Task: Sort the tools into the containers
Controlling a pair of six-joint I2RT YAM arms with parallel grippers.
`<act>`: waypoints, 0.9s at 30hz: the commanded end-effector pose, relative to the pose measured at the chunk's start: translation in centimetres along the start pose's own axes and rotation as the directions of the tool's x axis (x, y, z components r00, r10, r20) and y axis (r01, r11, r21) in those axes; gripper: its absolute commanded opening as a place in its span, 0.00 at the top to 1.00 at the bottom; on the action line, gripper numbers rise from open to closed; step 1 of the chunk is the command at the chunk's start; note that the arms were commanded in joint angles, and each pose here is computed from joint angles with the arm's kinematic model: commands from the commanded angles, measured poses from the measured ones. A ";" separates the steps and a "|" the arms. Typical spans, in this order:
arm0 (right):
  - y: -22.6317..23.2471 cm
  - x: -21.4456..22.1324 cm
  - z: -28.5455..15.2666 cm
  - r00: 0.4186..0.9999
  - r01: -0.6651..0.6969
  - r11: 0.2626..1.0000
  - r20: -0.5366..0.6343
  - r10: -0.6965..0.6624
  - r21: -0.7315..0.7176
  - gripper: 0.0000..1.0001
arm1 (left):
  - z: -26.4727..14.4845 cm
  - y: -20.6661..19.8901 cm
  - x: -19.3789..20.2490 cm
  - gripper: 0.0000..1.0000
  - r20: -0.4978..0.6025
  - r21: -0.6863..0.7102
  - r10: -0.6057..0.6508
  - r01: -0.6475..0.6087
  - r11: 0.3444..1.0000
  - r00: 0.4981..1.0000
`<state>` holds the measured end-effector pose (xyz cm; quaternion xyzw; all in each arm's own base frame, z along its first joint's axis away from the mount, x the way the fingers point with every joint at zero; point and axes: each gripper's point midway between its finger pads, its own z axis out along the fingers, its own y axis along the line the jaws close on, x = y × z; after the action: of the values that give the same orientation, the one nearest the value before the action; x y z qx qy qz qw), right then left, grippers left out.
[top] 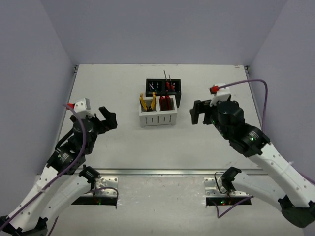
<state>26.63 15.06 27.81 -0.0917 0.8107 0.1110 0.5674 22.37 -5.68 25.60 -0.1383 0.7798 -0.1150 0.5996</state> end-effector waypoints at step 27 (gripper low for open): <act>-8.4 12.8 -3.9 0.987 0.075 0.956 -0.159 -0.030 0.285 0.01 | 0.8 4.4 -0.8 0.00 0.161 -0.069 0.028 -0.017 0.998 0.987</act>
<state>20.12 5.35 15.84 -0.0632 0.8641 -0.0312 0.4984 22.77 -0.87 22.87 -0.1664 0.7560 -0.0502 0.6311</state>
